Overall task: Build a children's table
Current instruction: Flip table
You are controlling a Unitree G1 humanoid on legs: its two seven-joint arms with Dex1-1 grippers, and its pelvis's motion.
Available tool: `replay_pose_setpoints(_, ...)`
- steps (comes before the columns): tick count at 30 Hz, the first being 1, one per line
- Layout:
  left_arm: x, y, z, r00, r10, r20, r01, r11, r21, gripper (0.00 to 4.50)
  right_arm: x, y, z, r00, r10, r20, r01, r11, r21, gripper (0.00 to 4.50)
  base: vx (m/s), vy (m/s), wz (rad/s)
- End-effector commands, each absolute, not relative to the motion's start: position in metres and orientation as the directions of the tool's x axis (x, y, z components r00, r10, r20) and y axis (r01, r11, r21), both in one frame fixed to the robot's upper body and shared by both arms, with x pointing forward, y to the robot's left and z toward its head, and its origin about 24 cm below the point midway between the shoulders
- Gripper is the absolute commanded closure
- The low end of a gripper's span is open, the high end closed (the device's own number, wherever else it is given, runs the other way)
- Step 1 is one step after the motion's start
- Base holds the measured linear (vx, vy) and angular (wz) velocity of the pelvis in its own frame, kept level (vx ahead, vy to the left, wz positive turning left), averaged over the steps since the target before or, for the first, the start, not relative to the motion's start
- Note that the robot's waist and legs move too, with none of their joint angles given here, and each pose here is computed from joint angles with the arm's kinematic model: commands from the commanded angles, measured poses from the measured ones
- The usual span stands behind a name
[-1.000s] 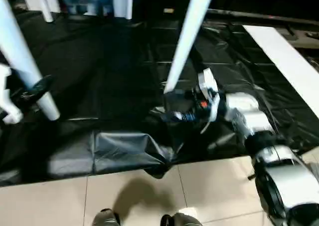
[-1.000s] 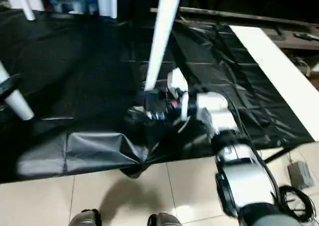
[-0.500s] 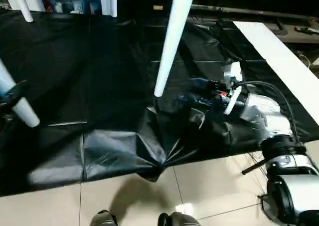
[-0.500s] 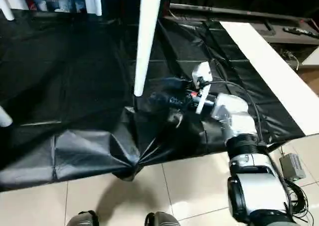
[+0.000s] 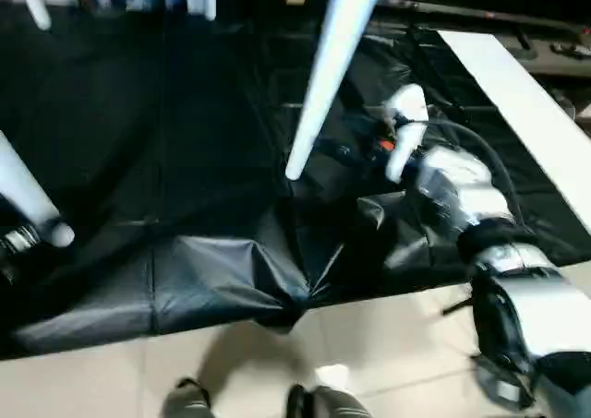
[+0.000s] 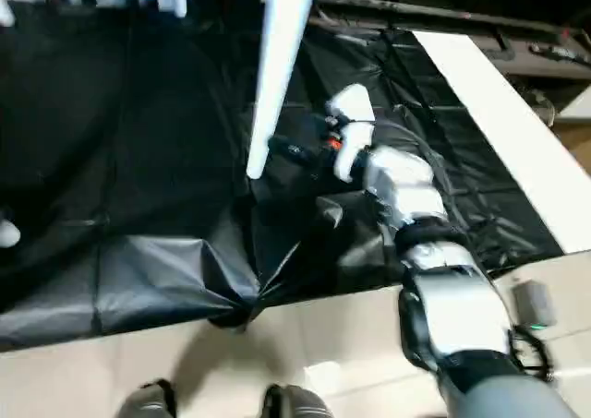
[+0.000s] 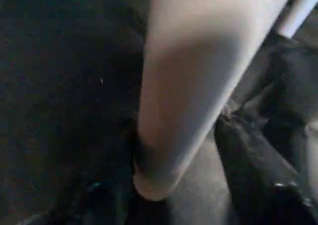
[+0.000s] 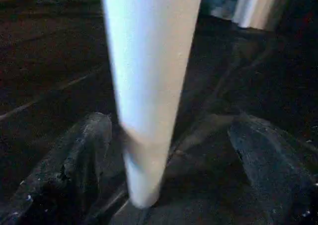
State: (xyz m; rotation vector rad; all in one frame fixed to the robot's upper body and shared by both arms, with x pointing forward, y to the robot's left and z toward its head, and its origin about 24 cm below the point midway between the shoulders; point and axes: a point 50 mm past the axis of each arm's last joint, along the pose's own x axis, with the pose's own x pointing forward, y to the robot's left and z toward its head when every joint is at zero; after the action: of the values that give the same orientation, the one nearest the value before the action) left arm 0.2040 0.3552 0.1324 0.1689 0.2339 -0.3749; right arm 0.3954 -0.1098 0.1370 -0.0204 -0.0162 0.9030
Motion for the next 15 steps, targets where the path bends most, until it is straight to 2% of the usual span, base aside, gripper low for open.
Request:
replay_pose_setpoints(1,0.201,0.359,0.133,0.903,-0.323,-0.283,0.374,0.915,0.149,1.39,0.398,-0.114,0.137,0.649,0.761,-0.005,-0.761,0.648,-0.031,0.38,0.0,0.0,0.0)
replay_pose_setpoints(4,0.199,0.36,0.134,0.904,-0.316,-0.288,0.371,0.914,0.162,1.34,0.397,-0.106,0.138,0.604,0.797,-0.001,-0.797,0.604,0.002,0.38,0.0,0.0,0.0)
replay_pose_setpoints(8,0.198,0.363,0.133,0.91,-0.301,-0.286,0.354,0.922,0.158,1.34,0.396,-0.095,0.138,0.582,0.813,-0.016,-0.813,0.582,-0.02,0.38,0.0,0.0,0.0)
replay_pose_setpoints(10,0.197,0.364,0.134,0.916,-0.296,-0.27,0.345,0.925,0.157,1.34,0.395,-0.089,0.137,0.556,0.831,0.003,-0.831,0.556,0.025,0.38,0.0,0.0,0.0)
replay_pose_setpoints(11,0.196,0.364,0.136,0.923,-0.295,-0.246,0.337,0.929,0.15,1.34,0.392,-0.085,0.136,0.504,0.863,0.018,-0.862,0.502,0.07,0.38,0.0,0.0,0.0)
replay_pose_setpoints(14,0.195,0.364,0.138,0.933,-0.288,-0.218,0.323,0.934,0.151,1.34,0.387,-0.079,0.132,0.419,0.908,0.02,-0.905,0.416,0.088,0.38,0.0,0.0,0.0)
replay_pose_setpoints(15,0.193,0.366,0.139,0.942,-0.265,-0.208,0.3,0.94,0.161,1.34,0.382,-0.076,0.129,0.361,0.933,0.011,-0.93,0.359,0.082,0.38,0.0,0.0,0.0)
